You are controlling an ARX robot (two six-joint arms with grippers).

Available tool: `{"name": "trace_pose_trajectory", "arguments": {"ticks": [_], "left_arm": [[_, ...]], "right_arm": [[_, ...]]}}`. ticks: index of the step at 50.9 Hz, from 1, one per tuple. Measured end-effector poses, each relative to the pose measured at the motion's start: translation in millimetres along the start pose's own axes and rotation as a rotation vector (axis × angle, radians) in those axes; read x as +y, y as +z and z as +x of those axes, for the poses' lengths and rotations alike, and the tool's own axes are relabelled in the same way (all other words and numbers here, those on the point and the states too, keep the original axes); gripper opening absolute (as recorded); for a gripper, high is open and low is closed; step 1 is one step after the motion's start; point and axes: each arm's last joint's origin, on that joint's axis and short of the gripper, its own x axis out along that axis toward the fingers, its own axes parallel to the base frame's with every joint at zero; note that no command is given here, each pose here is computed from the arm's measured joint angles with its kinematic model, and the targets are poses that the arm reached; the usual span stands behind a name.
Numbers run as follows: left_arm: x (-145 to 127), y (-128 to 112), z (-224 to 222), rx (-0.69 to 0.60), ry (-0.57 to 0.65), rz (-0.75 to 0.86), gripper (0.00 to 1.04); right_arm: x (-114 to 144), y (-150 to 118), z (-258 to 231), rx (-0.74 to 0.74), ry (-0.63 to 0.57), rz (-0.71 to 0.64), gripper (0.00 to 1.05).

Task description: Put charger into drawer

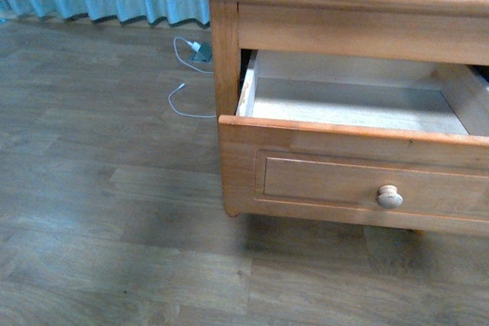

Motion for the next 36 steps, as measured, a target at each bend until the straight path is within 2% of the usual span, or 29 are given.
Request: {"name": "trace_pose_trajectory", "arguments": {"ticks": [6, 17, 29, 36], "left_arm": [[-36.1, 3.5, 53.7, -0.017, -0.055, -0.018, 0.99], [-84.8, -22.0, 122.9, 0.051, -0.044, -0.025, 0.99], [-100.1, -29.4, 147.0, 0.091, -0.062, -0.022, 0.99], [-108.2, -35.5, 149.0, 0.103, -0.069, 0.118, 0.99]], "right_arm": [[0.0, 0.0, 0.0, 0.000, 0.000, 0.000, 0.97], [0.0, 0.0, 0.0, 0.000, 0.000, 0.000, 0.97], [0.0, 0.0, 0.0, 0.000, 0.000, 0.000, 0.97], [0.0, 0.0, 0.0, 0.000, 0.000, 0.000, 0.97]]}}
